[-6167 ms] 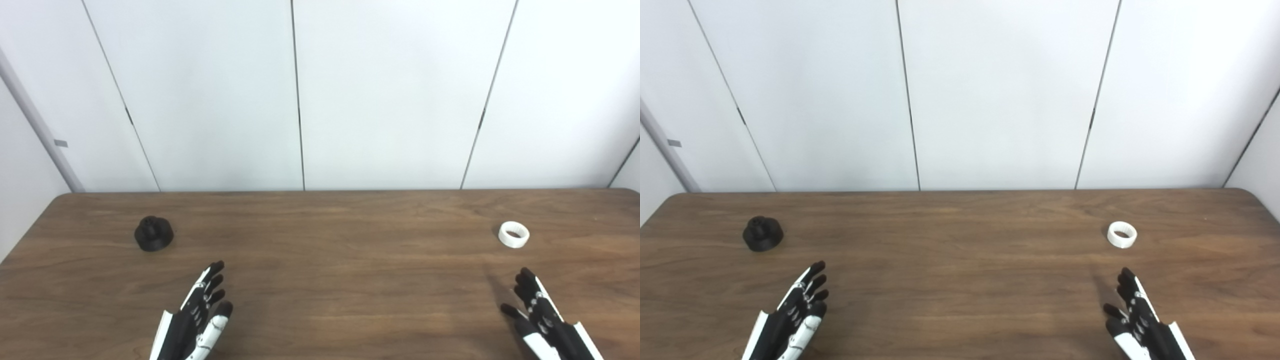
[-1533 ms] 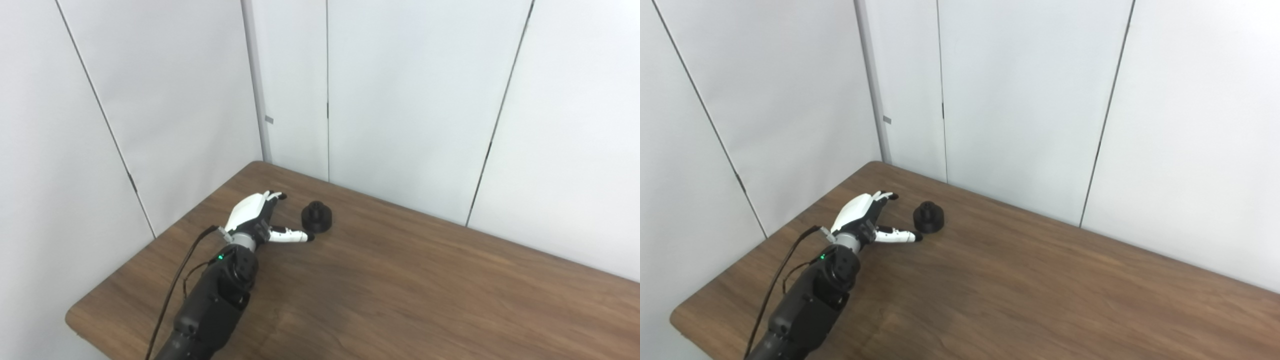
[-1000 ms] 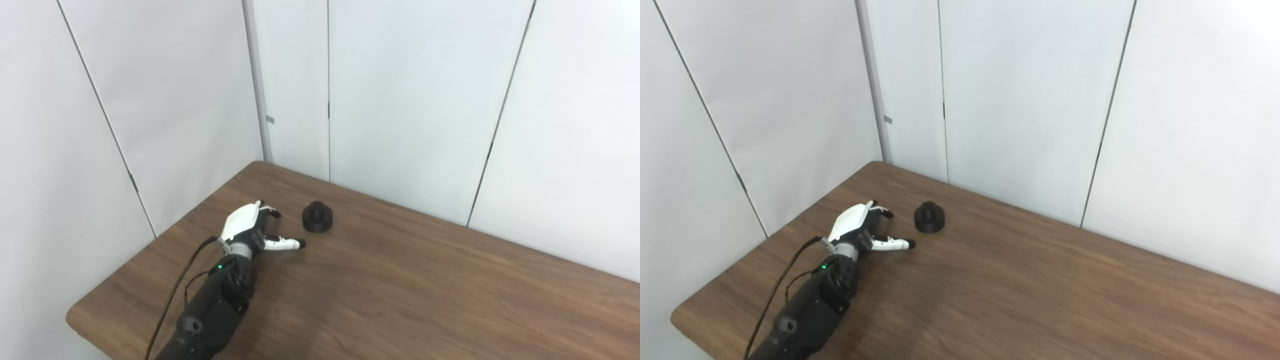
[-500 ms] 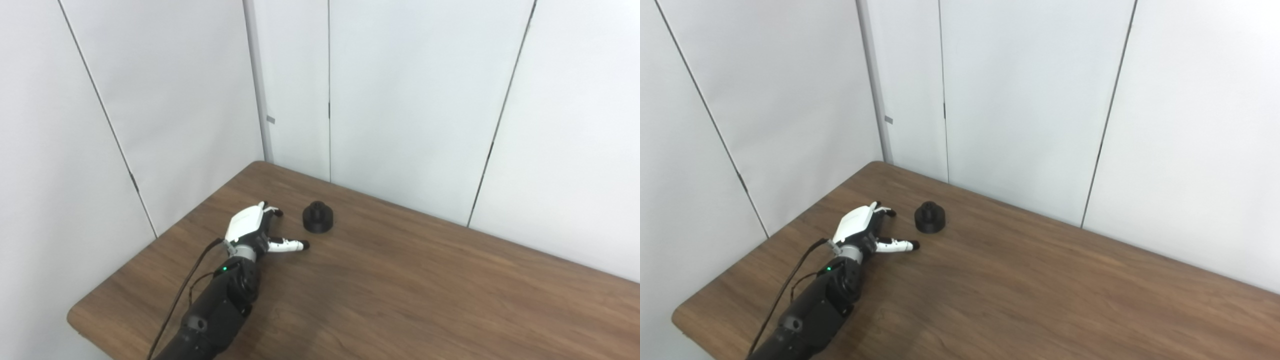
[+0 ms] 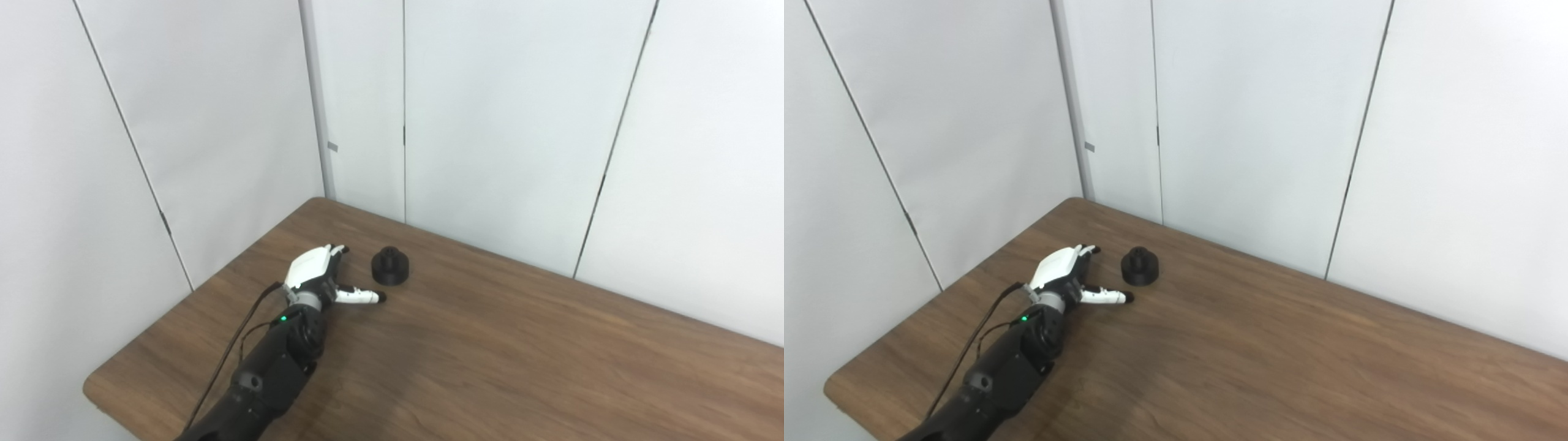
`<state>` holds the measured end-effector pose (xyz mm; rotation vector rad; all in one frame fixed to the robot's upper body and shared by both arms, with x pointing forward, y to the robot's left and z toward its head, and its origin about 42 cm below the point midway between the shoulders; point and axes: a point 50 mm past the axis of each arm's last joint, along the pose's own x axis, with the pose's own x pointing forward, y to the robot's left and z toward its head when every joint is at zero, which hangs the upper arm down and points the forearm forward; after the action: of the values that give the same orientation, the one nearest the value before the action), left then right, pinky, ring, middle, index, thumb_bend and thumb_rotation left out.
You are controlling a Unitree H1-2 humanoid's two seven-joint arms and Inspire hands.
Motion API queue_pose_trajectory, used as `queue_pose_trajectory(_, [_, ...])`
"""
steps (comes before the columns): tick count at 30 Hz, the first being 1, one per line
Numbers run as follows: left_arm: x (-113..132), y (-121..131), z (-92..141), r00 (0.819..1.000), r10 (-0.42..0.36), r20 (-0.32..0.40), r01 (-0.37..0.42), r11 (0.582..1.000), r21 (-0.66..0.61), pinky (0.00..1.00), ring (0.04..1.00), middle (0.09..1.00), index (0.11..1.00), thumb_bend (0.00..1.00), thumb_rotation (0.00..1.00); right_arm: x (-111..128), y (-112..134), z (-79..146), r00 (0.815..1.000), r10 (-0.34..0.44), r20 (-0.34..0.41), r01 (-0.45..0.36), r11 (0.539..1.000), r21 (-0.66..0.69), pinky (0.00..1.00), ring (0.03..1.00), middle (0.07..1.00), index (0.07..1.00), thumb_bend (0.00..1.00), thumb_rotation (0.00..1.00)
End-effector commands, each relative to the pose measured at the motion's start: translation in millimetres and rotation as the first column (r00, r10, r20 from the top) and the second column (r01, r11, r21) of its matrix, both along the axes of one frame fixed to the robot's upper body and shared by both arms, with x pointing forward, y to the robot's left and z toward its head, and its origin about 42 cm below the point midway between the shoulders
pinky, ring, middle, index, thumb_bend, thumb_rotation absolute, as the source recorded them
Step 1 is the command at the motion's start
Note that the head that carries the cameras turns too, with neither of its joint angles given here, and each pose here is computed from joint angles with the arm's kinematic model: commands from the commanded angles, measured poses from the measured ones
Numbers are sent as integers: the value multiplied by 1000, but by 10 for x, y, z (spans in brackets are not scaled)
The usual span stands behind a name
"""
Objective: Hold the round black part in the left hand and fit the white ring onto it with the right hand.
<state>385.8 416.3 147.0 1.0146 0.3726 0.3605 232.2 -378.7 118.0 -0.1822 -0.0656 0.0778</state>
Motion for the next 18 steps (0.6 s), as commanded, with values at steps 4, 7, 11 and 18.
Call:
queue_pose_trajectory(4, [195, -66, 113, 998, -46, 36, 46, 999, -5, 1000, 1000, 1000, 933, 1000, 439, -84, -75, 5, 999, -20, -31, 19, 1000, -16, 941, 1000, 1000, 996, 598, 718])
queue_pose_trajectory(7, [253, -112, 108, 998, -53, 43, 54, 999, -7, 1000, 1000, 1000, 921, 1000, 432, -93, -60, 6, 999, -20, -32, 20, 1000, -14, 943, 1000, 1000, 998, 597, 710])
queue_pose_trajectory(11, [324, -160, 103, 997, -66, 41, 66, 998, 0, 1000, 1000, 1000, 902, 1000, 431, -98, -50, -7, 1000, -11, -20, 11, 1000, -11, 952, 1000, 1000, 994, 561, 716])
queue_pose_trajectory(18, [379, -241, 87, 995, -92, 32, 92, 996, 5, 1000, 1000, 1000, 840, 1000, 401, -119, -23, -7, 1000, -15, -17, 15, 1000, -6, 964, 1000, 1000, 973, 529, 711])
